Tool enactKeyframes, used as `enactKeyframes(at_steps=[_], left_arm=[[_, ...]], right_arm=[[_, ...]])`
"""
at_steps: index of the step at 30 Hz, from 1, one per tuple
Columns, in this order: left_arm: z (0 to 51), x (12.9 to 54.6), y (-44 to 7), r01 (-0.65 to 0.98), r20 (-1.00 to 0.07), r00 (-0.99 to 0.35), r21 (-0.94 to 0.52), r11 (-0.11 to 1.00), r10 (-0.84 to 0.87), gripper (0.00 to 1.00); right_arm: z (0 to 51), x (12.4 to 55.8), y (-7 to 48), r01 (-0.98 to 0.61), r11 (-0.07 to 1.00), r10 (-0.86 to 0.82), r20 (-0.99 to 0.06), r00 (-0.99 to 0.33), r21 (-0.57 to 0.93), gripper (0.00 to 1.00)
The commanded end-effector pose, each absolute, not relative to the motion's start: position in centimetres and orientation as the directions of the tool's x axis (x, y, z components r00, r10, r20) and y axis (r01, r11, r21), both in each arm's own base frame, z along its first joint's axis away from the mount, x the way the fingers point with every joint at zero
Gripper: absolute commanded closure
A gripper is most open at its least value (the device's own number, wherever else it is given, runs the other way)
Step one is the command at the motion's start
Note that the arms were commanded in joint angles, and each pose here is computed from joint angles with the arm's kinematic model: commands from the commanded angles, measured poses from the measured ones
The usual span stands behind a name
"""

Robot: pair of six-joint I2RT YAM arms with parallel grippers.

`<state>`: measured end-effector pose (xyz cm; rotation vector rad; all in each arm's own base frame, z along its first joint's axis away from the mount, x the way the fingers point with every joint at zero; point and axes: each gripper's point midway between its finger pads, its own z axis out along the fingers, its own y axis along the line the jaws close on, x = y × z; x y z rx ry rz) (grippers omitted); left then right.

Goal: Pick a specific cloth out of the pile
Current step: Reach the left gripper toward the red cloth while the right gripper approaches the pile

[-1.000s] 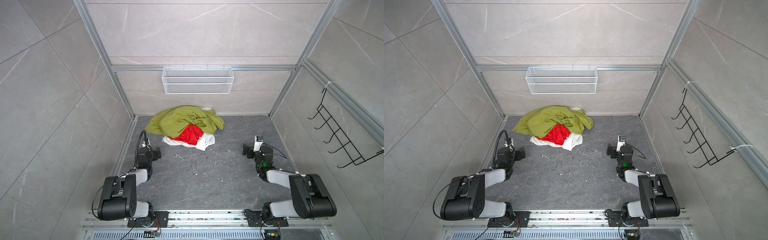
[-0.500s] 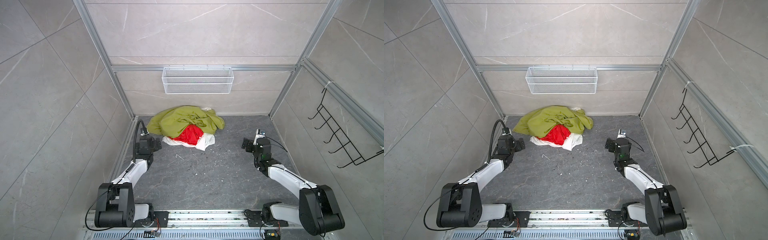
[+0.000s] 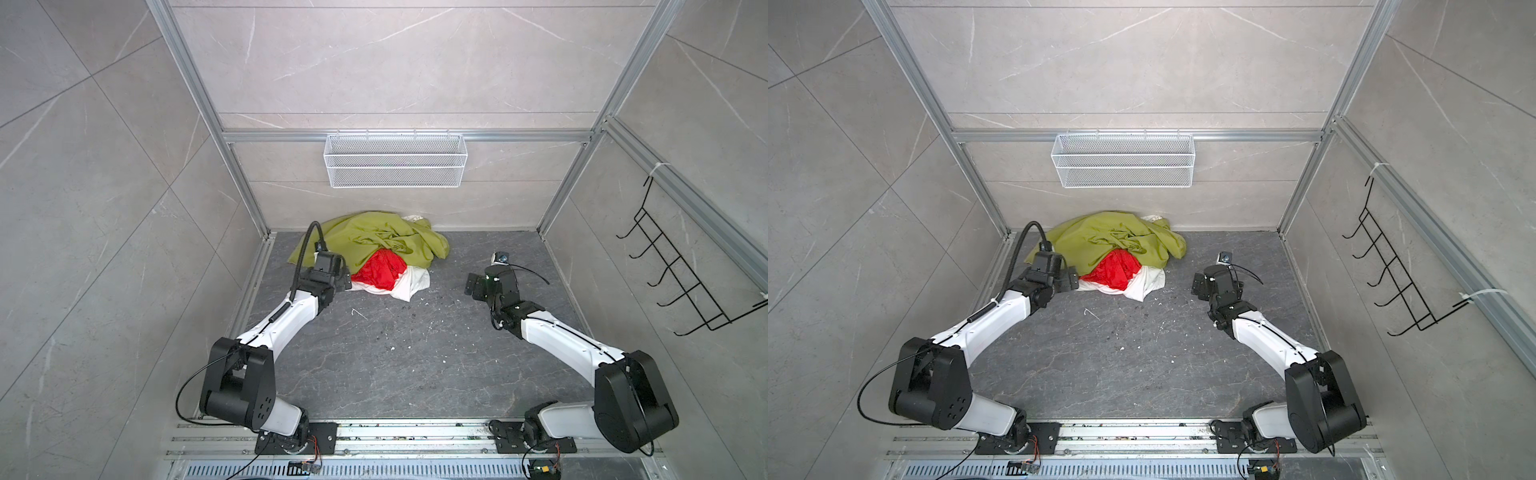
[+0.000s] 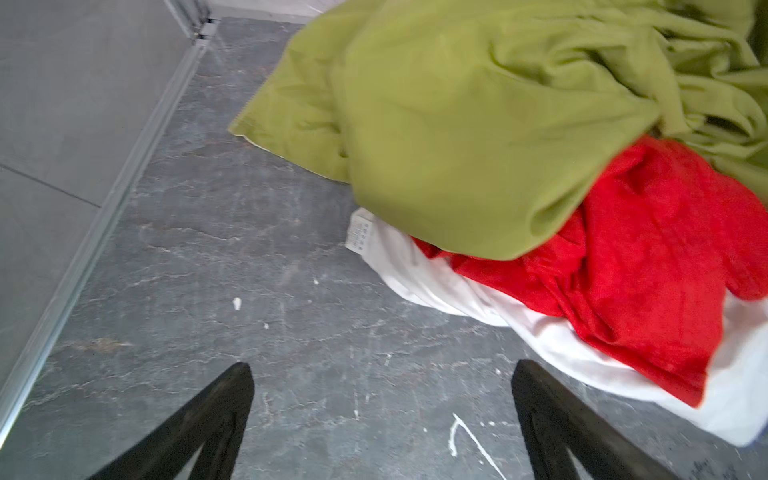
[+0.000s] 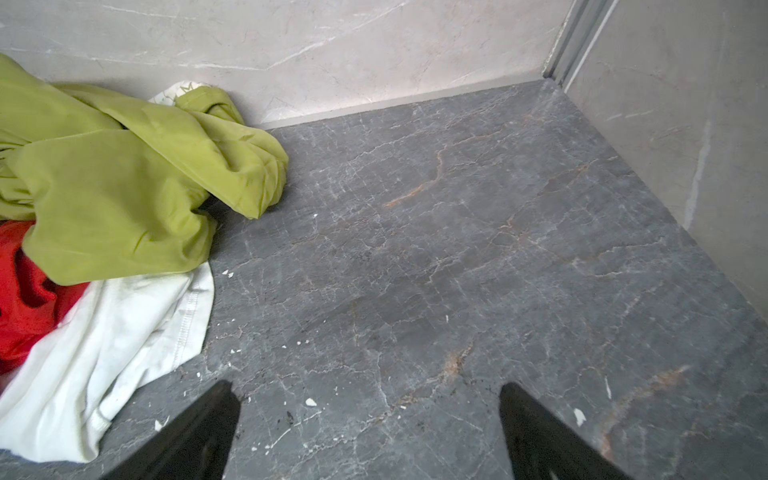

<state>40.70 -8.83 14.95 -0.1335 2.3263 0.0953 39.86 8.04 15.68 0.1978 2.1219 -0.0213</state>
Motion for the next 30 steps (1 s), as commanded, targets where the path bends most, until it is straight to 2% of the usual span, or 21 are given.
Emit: enactKeyframes(at_steps=[1, 6, 17, 30], left_arm=[[15.5, 41.2, -11.0, -0.115, -0.706, -0.705, 0.018, 0.993, -0.069, 0.0], [15.5, 41.9, -14.1, -0.085, -0.673, -0.734, -0.031, 0.996, -0.083, 0.05], [16.1, 43.3, -20.6, -0.017, -0.612, -0.789, -0.075, 0.997, -0.06, 0.05], [13.9, 44.5, -23.6, 0.004, -0.505, -0.861, -0.114, 0.993, -0.055, 0.08]], right_arm=[[15.9, 40.3, 9.2, 0.136, 0.989, 0.126, -0.839, -0.529, 0.062, 0.01], [15.5, 40.7, 12.2, 0.004, 1.0, 0.026, -0.852, -0.522, 0.028, 0.0], [14.3, 41.2, 16.0, -0.144, 0.99, -0.075, -0.841, -0.536, 0.004, 0.0], [14.8, 40.7, 16.8, -0.185, 0.983, -0.084, -0.843, -0.531, 0.019, 0.0]])
